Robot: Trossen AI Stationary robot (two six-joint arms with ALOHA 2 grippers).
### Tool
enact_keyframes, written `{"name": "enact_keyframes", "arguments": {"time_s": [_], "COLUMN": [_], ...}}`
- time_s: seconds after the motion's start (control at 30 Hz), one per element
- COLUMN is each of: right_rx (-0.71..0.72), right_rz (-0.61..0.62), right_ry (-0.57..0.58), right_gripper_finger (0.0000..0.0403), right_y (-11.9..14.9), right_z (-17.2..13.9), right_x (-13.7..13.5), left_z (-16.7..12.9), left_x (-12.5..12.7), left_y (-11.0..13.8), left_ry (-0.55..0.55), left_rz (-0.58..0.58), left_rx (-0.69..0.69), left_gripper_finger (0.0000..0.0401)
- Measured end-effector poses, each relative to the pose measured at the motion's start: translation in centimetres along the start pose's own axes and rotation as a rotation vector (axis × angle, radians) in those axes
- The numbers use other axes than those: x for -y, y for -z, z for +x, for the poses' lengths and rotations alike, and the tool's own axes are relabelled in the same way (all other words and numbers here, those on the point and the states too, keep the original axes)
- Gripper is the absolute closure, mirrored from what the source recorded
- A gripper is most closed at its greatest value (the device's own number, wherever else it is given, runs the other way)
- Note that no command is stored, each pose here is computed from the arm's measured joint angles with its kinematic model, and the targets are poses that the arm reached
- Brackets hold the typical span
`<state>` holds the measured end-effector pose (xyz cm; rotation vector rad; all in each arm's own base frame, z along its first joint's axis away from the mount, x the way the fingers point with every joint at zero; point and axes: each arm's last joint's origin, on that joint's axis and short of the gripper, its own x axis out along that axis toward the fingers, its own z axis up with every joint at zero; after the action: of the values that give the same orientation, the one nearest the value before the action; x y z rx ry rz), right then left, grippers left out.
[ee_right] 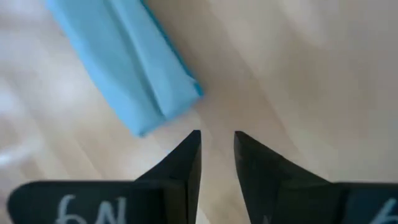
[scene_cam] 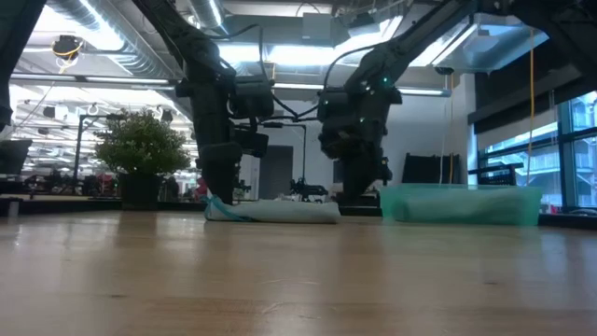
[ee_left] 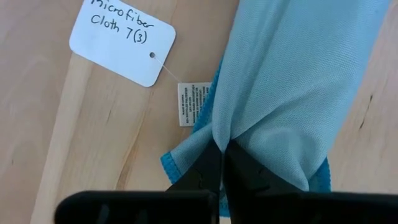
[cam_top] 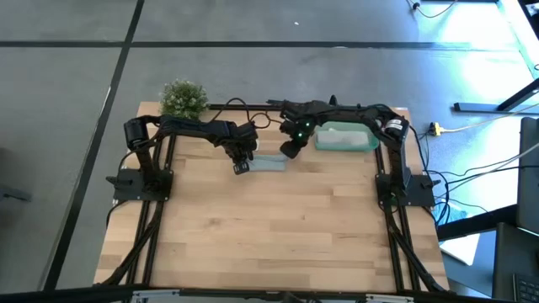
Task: Roll microfiber towels into tight, uniform cylinder then place into a basket
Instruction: Roll the blue microfiber towel
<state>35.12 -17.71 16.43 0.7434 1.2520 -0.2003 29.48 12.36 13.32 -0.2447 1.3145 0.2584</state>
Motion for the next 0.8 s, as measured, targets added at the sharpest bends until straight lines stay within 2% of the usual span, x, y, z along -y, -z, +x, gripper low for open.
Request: {"name": "enact_keyframes", "arguments": {"time_s": [0.4,0.67,0.8], "right_rx": [-0.013,0.12,0.193], "right_rz": [-0.024,-0.171,-0.289], "right_ry": [0.097,0.073,0.063], "right_gripper_finger": [0.0306,0.0306,0.0306], "right_y": [1.5,2.9,4.0], "right_z": [-3.7,-8.5,-10.8], "right_x": [-0.8,-3.6,-5.3], "left_z": [0.0,0.0,0.0], "left_x": [0.0,0.1,0.2], "left_y": [0.0,0.1,0.1], "left_ry": [0.014,0.035,0.04], "left_rz": [0.001,0.002,0.01], "left_rx": [0.0,-0.01,-0.011], "left_gripper_finger": [0.0399,0.0399,0.0399]}}
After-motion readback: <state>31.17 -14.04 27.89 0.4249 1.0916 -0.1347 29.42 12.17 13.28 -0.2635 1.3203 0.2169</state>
